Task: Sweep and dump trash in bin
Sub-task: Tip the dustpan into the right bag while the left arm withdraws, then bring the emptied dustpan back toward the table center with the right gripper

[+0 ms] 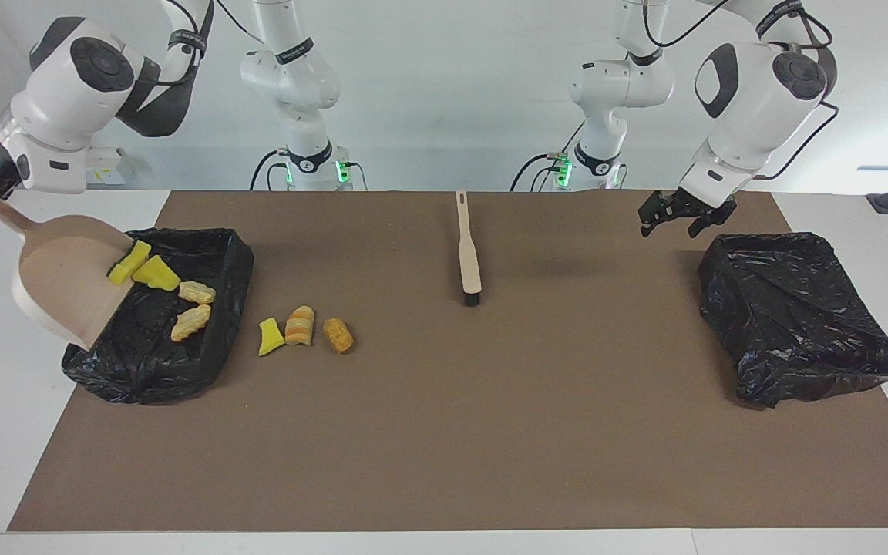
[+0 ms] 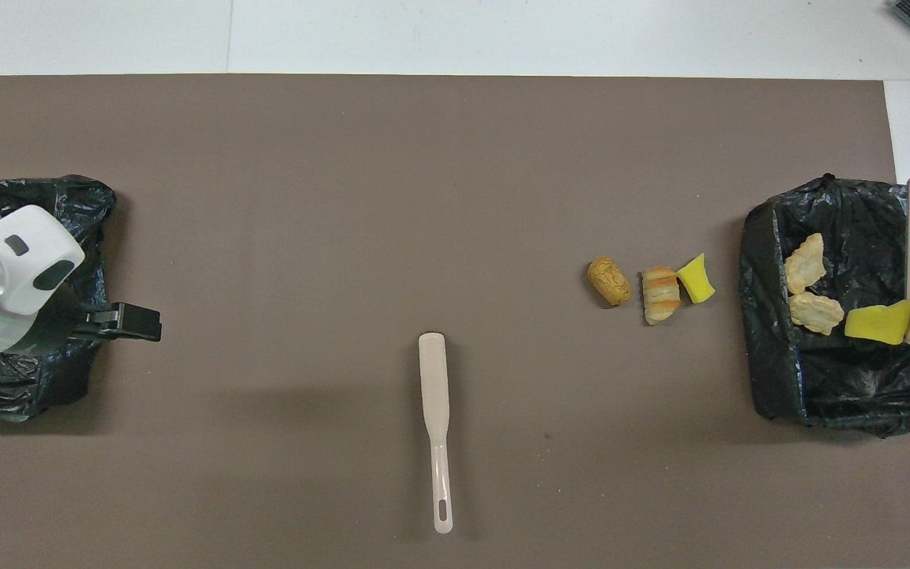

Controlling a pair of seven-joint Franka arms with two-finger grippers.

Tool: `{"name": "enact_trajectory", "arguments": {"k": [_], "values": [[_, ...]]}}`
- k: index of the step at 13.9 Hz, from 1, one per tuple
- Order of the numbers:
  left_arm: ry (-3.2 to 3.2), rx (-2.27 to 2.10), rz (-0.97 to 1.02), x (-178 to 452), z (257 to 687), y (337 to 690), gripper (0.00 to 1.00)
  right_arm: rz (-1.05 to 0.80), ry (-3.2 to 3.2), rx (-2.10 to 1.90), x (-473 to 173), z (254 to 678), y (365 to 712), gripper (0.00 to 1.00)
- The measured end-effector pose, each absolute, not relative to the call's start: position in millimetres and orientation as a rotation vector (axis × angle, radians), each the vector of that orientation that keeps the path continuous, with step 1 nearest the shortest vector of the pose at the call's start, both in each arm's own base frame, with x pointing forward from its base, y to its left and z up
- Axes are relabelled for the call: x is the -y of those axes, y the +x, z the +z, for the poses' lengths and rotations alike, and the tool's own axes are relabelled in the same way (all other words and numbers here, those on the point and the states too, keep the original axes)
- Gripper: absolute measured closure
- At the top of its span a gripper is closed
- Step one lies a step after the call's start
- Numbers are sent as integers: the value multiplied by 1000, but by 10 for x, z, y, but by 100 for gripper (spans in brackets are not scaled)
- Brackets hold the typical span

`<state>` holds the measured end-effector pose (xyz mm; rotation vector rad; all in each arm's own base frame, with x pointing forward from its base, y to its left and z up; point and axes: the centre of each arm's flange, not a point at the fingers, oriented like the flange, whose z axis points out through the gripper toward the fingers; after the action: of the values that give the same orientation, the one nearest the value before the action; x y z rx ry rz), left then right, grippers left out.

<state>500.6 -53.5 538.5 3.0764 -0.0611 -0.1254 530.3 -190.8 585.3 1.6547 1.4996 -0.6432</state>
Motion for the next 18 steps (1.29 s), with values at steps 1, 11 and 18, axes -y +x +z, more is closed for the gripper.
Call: {"name": "enact_trajectory", "arguments": {"k": [1,11,18], "values": [[3080,64,-122,529,5609,5007,0,-636,1635,-1511,1833,5903,5311,67],[3086,25,-84,369,6499,4923,0,-644,1589,-1594,1812,6072,5303,67],[3087,-70,-78,392,6550,4916,0,-388,2151,-1496,1709,5797,5179,67]]}}
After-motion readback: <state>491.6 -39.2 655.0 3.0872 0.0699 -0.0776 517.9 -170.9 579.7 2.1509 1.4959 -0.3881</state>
